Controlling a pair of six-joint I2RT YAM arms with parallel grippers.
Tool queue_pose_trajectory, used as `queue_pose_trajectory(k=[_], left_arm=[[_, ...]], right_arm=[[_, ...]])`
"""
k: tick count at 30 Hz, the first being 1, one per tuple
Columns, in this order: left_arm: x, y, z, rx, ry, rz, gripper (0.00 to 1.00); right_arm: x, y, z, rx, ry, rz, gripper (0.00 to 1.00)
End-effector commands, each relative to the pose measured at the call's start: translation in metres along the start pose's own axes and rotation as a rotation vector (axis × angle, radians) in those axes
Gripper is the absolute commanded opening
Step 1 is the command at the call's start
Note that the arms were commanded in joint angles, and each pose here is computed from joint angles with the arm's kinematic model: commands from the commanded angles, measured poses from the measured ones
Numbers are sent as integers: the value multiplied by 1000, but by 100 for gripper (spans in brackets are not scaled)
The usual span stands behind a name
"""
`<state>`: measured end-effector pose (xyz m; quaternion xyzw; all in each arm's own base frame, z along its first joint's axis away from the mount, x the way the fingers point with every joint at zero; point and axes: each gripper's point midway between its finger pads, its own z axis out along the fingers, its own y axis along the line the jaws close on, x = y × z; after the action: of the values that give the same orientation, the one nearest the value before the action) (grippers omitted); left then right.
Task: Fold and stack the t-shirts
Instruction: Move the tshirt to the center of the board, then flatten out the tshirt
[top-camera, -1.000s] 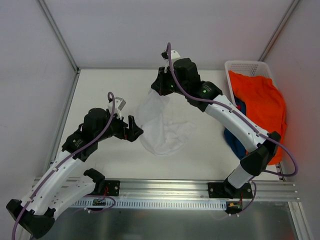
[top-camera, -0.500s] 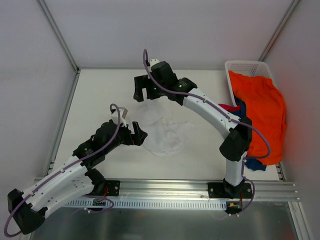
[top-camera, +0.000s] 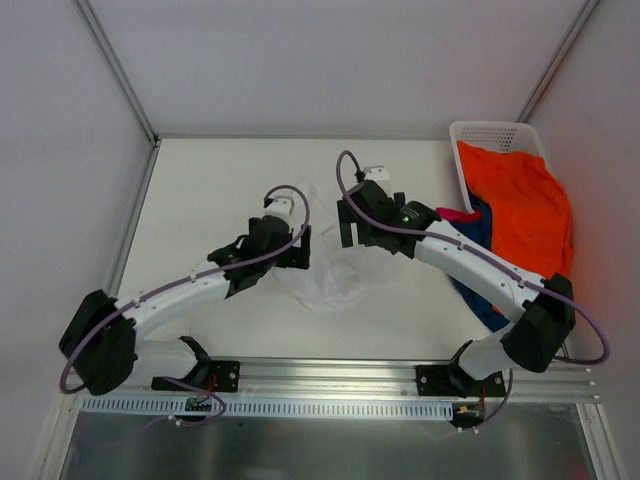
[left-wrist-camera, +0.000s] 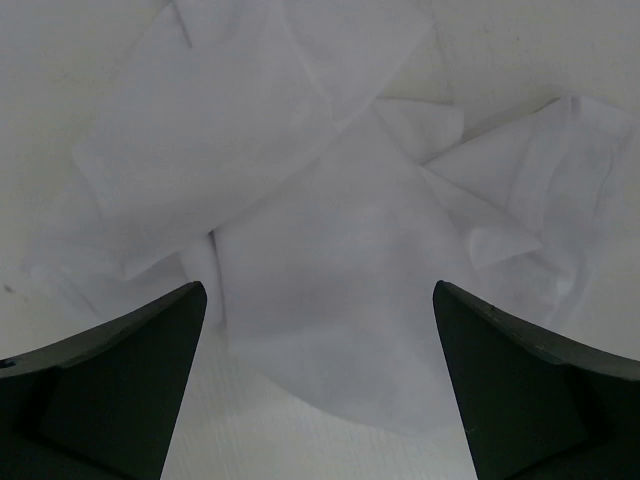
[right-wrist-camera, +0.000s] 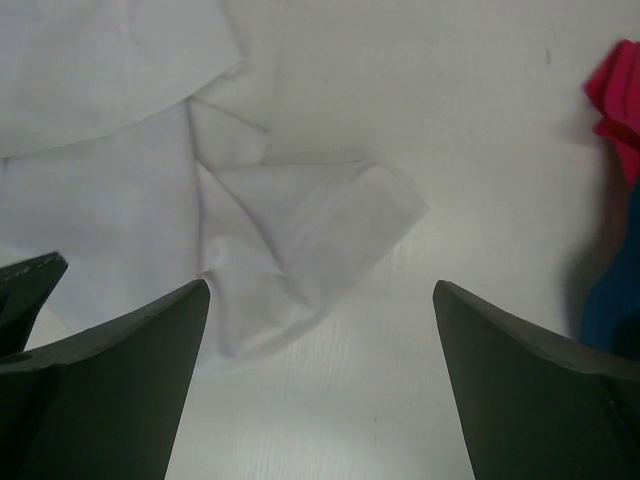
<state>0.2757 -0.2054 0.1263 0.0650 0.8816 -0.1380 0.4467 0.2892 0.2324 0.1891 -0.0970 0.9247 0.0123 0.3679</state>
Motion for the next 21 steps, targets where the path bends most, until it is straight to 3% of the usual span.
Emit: queue_pose_trajectory(k=[1,5,11,13,21], left_arm=[[-42,-38,26,59,-84,97,99],[-38,-55,76,43,-9,204,98],[-65,-71,127,-2,-30,348,98],[-56,-69,145,-31,3,400,97],[-58,-54,165,-132,27,543,95]], right_arm=[[15,-44,-11,152,-59,79,99],[31,-51,-12,149,-58,89,99],[47,-53,-10,115,-64,113,99],[51,-54,-9,117,-57,110,99],[63,-64,-3,153,-43,86,99]])
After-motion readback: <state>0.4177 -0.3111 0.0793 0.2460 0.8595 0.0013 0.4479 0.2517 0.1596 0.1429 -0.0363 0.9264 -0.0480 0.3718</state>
